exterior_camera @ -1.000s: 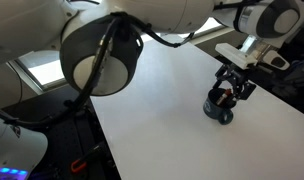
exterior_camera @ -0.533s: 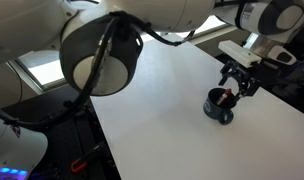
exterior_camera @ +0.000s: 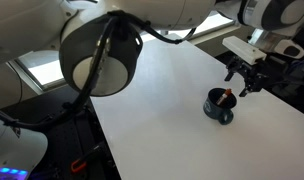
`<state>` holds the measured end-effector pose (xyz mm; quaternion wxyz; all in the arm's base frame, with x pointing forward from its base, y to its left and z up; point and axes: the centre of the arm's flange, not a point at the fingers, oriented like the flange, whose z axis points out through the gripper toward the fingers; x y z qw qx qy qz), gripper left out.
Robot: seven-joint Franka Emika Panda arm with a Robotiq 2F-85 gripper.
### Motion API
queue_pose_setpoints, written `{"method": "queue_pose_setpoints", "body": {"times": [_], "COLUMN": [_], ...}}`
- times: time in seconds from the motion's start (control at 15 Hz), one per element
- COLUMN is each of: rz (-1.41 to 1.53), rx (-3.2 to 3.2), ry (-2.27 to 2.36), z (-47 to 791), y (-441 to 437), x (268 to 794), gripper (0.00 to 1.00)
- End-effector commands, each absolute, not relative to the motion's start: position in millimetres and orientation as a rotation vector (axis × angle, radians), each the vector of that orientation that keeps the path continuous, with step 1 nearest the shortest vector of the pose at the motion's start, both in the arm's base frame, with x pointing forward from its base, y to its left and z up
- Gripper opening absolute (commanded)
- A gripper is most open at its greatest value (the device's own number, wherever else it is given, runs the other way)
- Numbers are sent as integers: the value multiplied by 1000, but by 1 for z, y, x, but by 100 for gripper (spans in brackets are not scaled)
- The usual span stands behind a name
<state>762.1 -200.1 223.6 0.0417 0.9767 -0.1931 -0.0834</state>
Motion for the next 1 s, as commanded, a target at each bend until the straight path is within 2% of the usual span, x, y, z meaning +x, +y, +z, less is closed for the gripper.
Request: {"method": "queue_pose_setpoints", "body": {"times": [0.0, 0.6, 0.93], "rz": [-272, -324, -164], "rx": [2990, 2945, 2968], "ry": [-602, -608, -721], "z": [223, 199, 210], "y": [-205, -198, -200], "x": [773, 763, 756], "gripper": [100, 100, 100]}}
